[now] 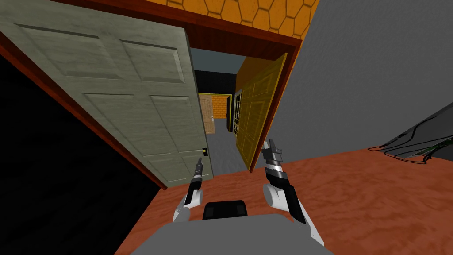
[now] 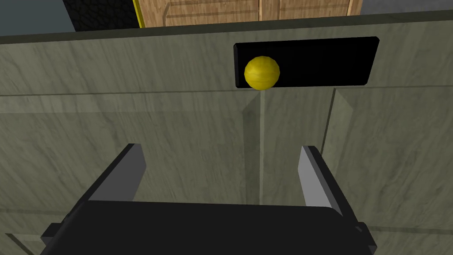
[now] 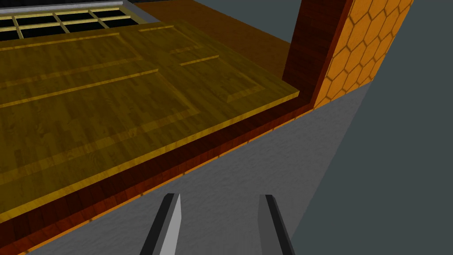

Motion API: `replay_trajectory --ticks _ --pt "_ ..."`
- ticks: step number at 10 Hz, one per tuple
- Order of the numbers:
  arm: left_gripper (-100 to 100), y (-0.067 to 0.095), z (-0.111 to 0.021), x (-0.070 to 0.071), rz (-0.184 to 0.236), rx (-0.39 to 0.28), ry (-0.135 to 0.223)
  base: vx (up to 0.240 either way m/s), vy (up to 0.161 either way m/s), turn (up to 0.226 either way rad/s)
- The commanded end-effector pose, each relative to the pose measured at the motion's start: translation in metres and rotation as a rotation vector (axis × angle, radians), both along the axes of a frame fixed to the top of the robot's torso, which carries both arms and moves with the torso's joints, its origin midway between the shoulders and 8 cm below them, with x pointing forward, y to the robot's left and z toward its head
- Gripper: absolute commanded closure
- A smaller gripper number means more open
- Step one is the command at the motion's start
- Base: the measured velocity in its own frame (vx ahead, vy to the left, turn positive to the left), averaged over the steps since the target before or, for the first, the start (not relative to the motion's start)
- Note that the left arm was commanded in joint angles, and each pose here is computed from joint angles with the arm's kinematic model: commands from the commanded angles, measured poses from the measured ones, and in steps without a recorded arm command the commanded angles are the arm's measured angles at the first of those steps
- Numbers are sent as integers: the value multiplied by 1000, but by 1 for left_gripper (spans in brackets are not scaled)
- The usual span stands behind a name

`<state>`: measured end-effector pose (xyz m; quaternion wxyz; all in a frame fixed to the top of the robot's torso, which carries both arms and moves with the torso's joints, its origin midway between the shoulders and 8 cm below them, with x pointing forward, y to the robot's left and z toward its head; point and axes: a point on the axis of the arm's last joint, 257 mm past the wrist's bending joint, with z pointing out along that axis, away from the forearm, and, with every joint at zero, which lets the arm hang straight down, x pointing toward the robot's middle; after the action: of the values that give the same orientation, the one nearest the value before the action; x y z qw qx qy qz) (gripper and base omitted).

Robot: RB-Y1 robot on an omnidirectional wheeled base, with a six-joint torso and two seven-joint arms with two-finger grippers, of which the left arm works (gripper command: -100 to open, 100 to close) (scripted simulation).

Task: Push the door open

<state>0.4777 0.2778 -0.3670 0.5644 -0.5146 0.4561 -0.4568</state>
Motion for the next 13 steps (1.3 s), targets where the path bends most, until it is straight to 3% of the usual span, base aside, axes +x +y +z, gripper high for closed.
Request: replay_trajectory --ticks 1,7,8,10,13 --pt "-100 -6 -9 -2 1 -18 17 4 158 -157" --pt "-100 -20 -22 -4 1 -47 42 5 82 -69" --pt "-100 -3 -21 -4 7 -17 41 78 16 -20" --pt "-100 12 -19 -4 14 6 40 165 15 -22" --pt "-100 16 -20 -5 21 6 40 209 34 -22"
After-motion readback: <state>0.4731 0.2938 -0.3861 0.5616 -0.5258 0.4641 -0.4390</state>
